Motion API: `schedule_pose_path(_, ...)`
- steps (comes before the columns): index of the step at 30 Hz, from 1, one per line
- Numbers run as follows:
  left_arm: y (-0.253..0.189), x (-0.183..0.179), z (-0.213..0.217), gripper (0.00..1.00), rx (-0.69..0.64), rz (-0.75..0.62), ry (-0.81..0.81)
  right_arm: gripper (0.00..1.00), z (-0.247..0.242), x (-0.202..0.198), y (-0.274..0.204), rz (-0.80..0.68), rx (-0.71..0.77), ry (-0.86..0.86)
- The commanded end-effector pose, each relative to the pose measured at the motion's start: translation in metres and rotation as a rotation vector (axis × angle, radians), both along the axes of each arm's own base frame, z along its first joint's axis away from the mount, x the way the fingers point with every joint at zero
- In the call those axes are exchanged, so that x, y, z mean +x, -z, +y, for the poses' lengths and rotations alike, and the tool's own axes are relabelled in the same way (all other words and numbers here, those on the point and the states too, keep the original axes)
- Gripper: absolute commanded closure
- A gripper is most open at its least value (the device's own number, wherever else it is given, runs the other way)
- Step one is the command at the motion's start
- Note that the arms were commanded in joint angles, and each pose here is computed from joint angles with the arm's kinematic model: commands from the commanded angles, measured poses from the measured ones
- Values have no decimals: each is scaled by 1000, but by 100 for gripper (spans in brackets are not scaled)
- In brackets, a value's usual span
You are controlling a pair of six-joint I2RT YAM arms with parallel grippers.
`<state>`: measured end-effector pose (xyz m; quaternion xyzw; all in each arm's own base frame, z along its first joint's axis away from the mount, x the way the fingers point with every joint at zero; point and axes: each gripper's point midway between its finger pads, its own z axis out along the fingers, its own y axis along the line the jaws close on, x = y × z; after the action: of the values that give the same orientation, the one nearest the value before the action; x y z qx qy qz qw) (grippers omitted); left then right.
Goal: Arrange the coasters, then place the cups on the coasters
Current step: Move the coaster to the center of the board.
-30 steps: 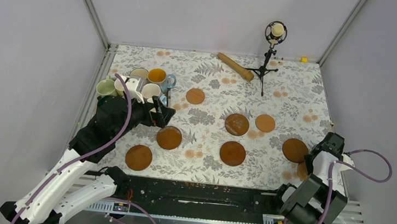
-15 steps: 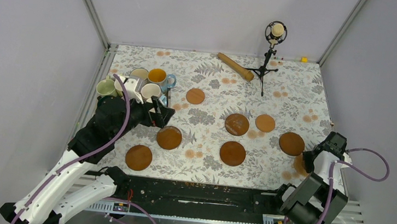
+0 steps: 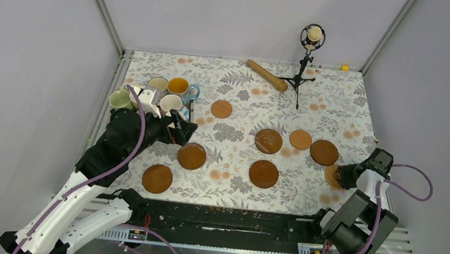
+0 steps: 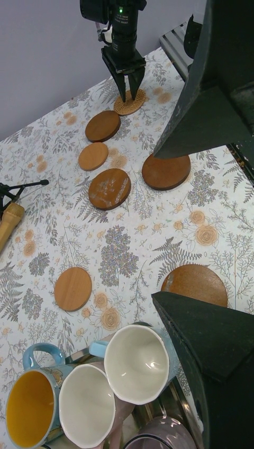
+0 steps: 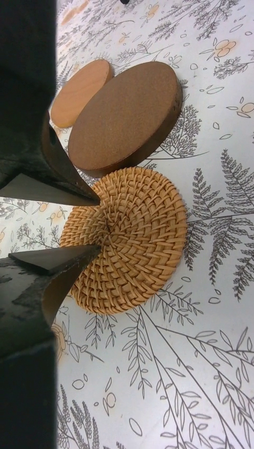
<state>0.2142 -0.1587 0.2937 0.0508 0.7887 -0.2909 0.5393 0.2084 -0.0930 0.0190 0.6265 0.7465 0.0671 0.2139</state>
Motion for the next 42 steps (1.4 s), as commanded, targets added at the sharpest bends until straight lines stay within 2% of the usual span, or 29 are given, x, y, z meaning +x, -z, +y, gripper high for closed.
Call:
schedule_pose_path(1, -19, 1, -3, 1, -47, -57, 7, 59, 30, -24, 18, 123, 146, -39)
schedule_pose_path(14, -20, -1, -6, 1, -56, -53, 24, 59, 68, -24, 19, 79, 299, -130)
schedule_pose_path(21, -21, -1, -5, 1, -57, -59, 19, 59, 112, -19, 16, 102, 305, -341)
schedule_pose_path(28, -21, 0, -2, 1, -53, -66, 5, 59, 141, -15, 7, 44, 321, -381)
schedule_pose_path(36, -19, 1, -2, 1, -49, -62, 3, 59, 161, -14, -2, 13, 317, -473)
schedule_pose_path(39, -18, 2, -1, 1, -43, -62, -5, 59, 159, -8, -19, -31, 244, -549)
schedule_pose_path(42, -16, 2, -3, 1, -39, -56, 3, 57, 161, 4, -44, -135, 180, -644)
